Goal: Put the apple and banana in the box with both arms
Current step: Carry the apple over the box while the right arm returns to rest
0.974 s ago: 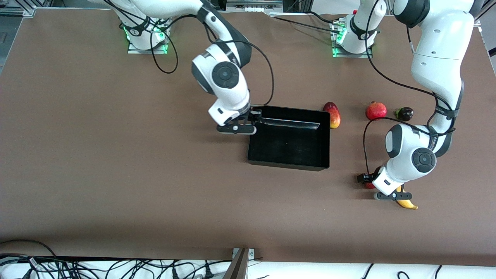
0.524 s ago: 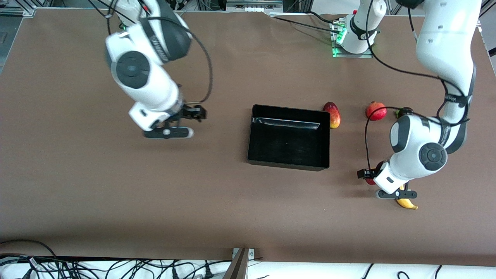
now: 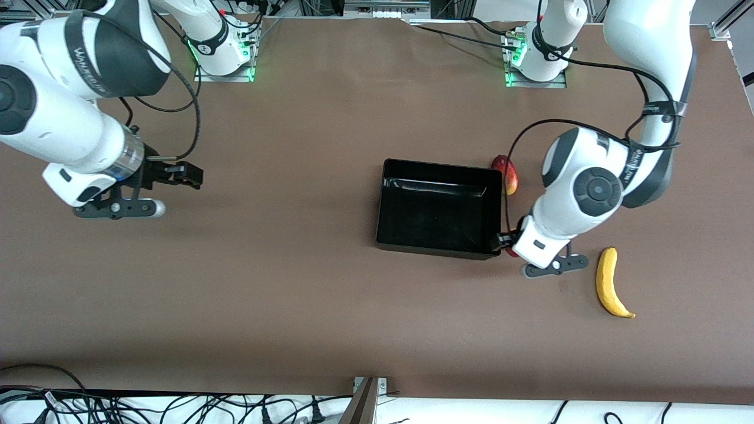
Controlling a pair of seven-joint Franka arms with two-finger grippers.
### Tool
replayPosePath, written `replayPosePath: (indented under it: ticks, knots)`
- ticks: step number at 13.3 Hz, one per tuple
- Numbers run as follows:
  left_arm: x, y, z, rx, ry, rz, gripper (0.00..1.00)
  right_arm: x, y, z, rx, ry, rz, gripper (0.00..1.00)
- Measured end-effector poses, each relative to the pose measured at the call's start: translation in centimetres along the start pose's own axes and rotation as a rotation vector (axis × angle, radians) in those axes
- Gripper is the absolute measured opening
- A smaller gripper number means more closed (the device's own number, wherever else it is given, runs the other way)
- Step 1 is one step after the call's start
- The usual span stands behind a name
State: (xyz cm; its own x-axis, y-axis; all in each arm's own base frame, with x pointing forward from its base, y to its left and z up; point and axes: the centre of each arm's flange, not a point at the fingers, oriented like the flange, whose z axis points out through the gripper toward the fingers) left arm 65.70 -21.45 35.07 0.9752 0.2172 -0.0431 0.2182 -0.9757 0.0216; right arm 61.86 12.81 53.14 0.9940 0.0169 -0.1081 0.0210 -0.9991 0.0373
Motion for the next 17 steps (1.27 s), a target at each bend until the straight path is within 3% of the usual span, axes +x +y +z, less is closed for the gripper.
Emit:
replayPosePath:
  ticks: [6,12,14,17]
  knots:
    - [-6.7,7.9,3.1,0.047,-0.076,0.070,0.68,-1.7,8.8,-2.9,-0.001,-0.033,-0.065,1.00]
    - [-11.5,12.0,9.3,0.105,-0.153,0.118,0.68,-2.2,12.8,-2.7,0.023,-0.041,-0.091,1.00]
    - [-12.4,12.4,11.1,0.113,-0.166,0.129,0.68,-3.2,14.8,-3.6,0.037,-0.017,-0.083,1.00]
    - [-13.7,12.4,13.1,0.120,-0.176,0.144,0.68,-6.0,17.0,-6.5,0.043,0.079,-0.052,1.00]
